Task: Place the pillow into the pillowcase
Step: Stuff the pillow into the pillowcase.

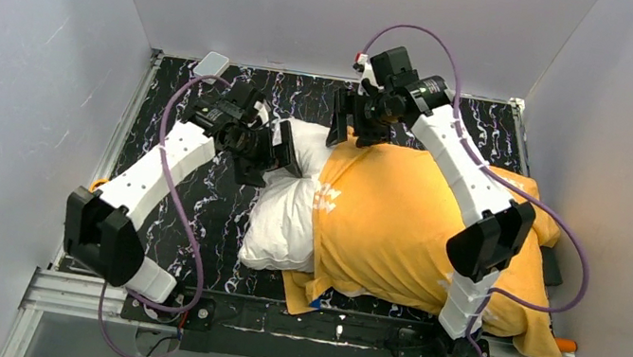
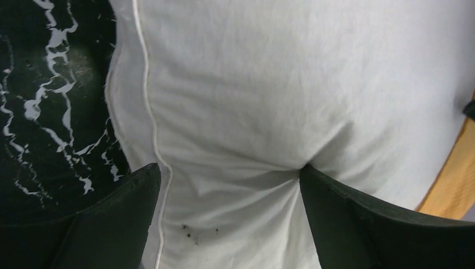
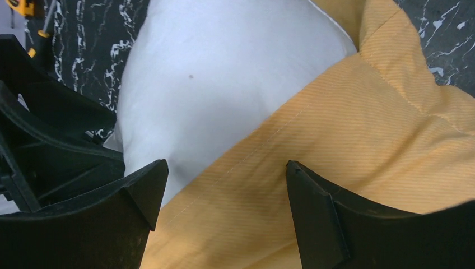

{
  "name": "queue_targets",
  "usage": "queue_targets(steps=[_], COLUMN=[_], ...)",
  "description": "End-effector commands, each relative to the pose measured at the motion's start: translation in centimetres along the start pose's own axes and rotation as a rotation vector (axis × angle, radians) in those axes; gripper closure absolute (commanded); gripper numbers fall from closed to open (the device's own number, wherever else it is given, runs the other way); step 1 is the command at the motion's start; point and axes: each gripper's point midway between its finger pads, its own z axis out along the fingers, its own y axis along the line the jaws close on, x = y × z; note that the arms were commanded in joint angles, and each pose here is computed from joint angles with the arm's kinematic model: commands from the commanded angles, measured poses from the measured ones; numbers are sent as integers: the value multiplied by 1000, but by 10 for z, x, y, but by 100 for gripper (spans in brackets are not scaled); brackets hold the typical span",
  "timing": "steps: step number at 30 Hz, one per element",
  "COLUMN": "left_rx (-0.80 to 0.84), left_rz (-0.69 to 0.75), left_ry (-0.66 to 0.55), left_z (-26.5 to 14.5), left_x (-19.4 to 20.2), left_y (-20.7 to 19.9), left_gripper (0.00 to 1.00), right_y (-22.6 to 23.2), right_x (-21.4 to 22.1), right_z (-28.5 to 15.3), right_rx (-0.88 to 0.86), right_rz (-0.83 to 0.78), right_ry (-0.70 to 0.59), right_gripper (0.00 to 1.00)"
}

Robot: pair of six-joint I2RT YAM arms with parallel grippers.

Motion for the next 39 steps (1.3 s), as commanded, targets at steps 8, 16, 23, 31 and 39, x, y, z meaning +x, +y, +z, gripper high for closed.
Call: queue_targets(steps=[8,16,23,31,39], left_rx=[179,226,423,688,681], left_rz=[-40,-73,-55,-56,-56], left_ry=[61,81,13,-115,-113], left_z=[25,30,26,32,62], left_x=[11,25,12,-15,-24], left_y=[-17,-15,-79,-165,-203], left_gripper=[60,87,98,100,100], right_y=[-22,17,99,187,269], right_x=[-23,-56,-83,-112,-79], right_z=[-9,-50,-86,-159,-198], right_rx=[89,-189,-639,-1077,-1377], right_rz=[1,40,119,136,155], right_ry=[-51,-182,-239,-327,-266], right_gripper=[99,99,99,99,99])
